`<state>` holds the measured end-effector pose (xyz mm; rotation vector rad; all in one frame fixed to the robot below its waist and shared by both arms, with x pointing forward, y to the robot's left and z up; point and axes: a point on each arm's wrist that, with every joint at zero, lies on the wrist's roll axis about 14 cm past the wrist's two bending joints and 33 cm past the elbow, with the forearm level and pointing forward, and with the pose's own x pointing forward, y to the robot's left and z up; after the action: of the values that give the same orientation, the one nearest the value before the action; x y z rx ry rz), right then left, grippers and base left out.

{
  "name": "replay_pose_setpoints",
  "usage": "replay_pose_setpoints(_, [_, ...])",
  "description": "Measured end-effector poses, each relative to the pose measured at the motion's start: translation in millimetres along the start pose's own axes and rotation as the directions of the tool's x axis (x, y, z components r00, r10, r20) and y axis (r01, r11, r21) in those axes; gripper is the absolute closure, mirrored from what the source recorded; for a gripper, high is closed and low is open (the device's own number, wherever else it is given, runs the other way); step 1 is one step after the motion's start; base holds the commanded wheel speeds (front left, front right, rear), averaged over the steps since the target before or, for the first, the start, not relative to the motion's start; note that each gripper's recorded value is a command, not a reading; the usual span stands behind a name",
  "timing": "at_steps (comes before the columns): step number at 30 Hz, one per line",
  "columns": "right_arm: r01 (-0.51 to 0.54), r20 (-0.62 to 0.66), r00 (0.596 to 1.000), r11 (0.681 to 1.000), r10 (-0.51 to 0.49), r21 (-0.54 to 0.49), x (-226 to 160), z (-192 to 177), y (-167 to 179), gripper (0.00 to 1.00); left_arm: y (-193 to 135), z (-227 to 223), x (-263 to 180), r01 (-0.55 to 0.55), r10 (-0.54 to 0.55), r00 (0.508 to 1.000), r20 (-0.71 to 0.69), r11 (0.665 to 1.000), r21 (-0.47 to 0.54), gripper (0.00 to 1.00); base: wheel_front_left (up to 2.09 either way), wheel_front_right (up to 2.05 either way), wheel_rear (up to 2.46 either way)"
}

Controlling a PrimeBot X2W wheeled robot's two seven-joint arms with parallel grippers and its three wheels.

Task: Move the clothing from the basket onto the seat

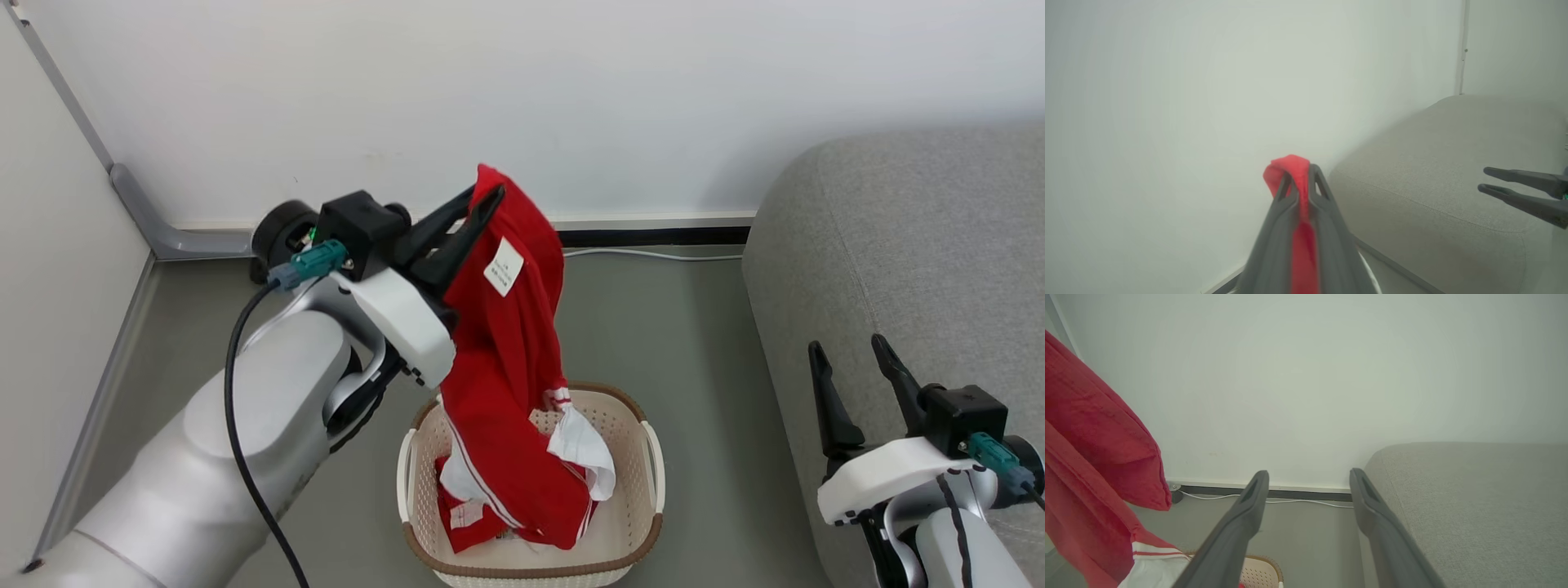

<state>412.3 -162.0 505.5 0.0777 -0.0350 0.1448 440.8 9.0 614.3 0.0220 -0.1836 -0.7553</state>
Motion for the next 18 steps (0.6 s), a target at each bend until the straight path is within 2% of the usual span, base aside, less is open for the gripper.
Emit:
replay_pose_setpoints(9, [-0.001, -0.007, 1.000, 1.000, 0.001, 0.008, 0, -3, 3, 0.00, 4, 60, 22, 0.032, -0.045, 0.993, 0.112, 0.992, 0.120, 1.00, 0.00, 0.00, 0.00])
replay_pose_setpoints(18, [-0.020, -0.023, 1.000, 1.000, 0.020, 0.006, -1, -8, 9, 0.00, 1, 66, 32, 0.055, -0.072, 0.991, 0.112, 0.987, 0.149, 1.00, 0.00, 0.00, 0.00])
